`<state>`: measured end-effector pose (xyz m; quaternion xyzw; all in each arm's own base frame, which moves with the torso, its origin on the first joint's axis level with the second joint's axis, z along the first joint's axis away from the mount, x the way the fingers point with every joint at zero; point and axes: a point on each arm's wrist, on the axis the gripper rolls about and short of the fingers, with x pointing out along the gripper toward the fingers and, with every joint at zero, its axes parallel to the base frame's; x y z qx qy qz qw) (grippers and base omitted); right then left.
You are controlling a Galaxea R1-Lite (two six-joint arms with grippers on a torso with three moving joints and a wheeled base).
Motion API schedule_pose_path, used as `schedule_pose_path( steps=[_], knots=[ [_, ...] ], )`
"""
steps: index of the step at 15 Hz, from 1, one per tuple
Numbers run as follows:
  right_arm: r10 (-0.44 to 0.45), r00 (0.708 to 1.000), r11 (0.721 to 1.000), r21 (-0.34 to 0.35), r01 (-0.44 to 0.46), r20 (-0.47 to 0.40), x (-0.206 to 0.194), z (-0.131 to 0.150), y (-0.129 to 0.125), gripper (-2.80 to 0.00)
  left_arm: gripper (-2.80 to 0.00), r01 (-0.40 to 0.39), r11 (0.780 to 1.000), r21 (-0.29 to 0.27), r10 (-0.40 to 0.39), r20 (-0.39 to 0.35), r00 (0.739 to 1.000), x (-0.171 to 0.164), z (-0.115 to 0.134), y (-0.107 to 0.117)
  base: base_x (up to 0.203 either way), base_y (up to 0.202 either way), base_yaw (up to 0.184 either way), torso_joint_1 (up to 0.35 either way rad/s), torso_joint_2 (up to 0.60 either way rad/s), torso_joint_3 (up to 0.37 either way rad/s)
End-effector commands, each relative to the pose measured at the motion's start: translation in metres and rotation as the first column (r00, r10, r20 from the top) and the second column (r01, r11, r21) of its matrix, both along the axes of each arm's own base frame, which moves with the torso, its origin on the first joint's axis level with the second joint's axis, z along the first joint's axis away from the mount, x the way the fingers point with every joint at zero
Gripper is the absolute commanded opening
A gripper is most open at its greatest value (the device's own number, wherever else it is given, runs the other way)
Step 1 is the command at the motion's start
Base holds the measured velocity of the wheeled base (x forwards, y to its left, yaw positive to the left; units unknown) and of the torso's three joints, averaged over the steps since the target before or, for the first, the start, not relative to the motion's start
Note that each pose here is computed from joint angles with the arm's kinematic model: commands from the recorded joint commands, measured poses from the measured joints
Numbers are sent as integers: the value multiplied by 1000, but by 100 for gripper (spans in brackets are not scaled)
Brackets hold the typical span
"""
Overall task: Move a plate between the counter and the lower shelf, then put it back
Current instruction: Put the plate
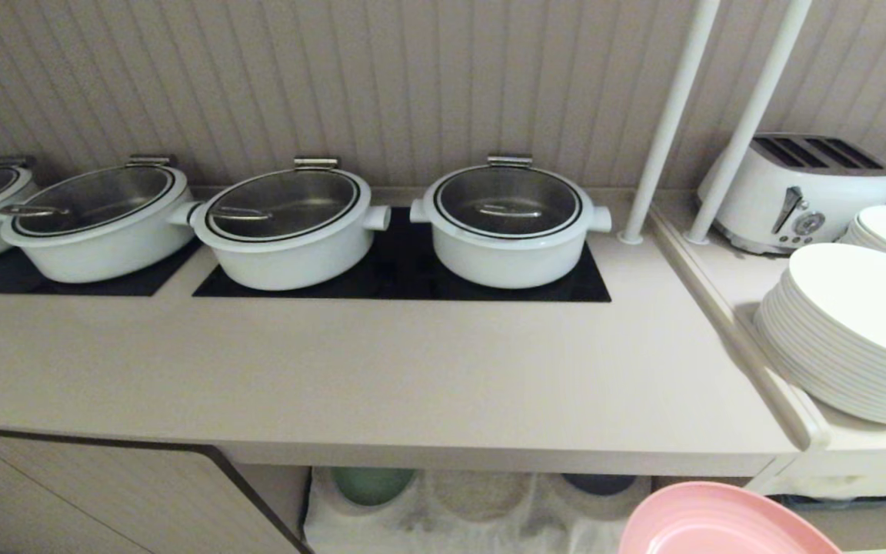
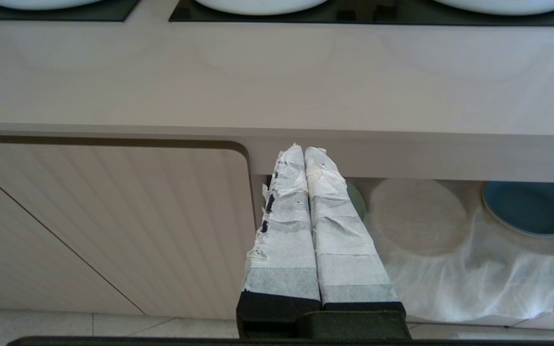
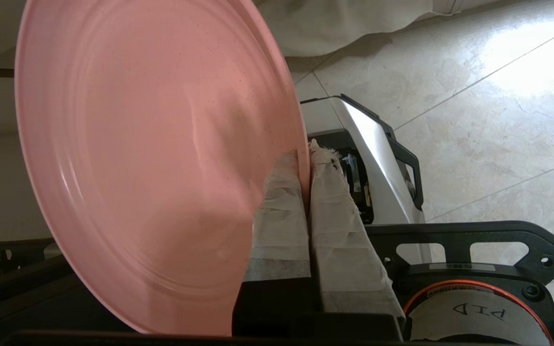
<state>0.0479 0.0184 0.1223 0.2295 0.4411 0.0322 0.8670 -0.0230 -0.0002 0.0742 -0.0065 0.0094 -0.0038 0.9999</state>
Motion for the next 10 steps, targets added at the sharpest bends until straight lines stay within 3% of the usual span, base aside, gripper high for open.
schedule_pose_path(
  steps=[1, 10],
  knots=[
    [-1, 1000, 1000, 3, 1, -2, 0, 0, 0, -280, -280, 0, 1000, -1, 0, 0, 1000, 0, 0, 0, 0, 0, 0, 90, -174, -94],
    [-7, 1000, 1000, -4, 7, -1, 0, 0, 0, -280, -280, 0, 1000, -1, 0, 0, 1000, 0, 0, 0, 0, 0, 0, 59, -113, -61]
  ],
)
